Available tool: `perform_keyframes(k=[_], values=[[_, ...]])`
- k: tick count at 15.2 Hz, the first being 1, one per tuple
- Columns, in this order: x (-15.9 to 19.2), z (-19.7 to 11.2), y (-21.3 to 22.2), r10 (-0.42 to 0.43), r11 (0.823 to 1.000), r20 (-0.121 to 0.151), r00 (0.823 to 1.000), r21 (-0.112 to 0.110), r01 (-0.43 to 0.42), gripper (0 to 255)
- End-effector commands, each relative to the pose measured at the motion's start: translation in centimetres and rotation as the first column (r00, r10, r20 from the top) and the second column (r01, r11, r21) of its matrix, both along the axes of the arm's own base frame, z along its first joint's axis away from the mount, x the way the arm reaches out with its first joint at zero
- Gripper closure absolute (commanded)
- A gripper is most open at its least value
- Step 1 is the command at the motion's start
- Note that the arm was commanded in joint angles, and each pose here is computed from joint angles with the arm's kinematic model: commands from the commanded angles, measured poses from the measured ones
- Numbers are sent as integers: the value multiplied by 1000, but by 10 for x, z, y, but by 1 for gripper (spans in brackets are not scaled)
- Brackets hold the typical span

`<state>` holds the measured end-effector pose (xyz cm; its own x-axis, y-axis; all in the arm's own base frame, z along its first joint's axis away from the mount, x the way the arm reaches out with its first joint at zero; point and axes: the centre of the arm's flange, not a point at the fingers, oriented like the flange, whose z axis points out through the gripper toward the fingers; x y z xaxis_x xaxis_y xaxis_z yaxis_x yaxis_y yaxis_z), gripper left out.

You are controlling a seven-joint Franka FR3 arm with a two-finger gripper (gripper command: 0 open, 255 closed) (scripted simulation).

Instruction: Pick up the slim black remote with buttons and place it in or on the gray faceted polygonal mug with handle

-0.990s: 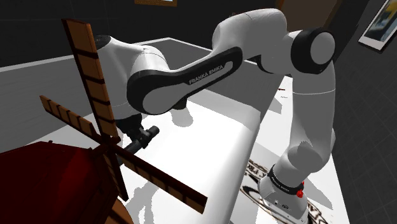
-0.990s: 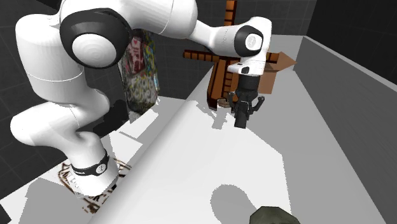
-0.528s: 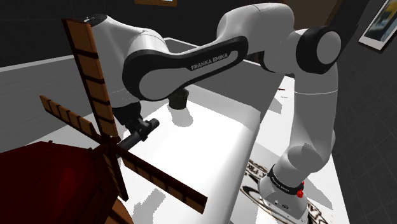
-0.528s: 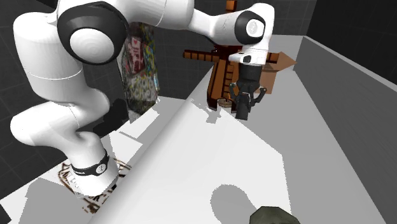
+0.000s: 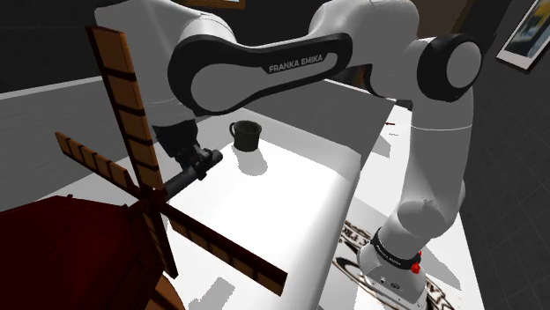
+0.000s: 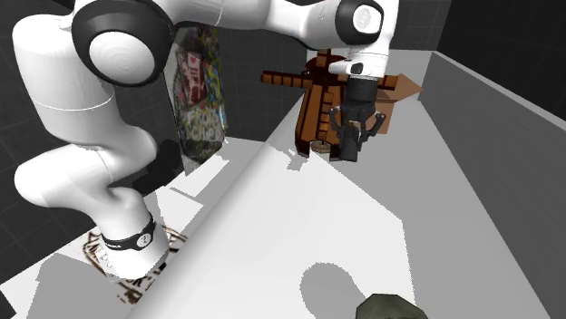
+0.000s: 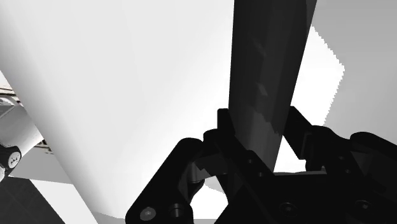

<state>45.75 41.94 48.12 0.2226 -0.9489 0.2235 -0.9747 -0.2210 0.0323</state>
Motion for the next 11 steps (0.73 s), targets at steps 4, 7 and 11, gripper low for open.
perform_keyframes(k=[4, 7, 11], values=[[31, -2, -56, 0, 1000, 0, 1000, 0, 0, 255], [50, -4, -90, 0, 1000, 0, 1000, 0, 0, 255], [77, -5, -136, 0, 1000, 0, 1000, 0, 0, 255]])
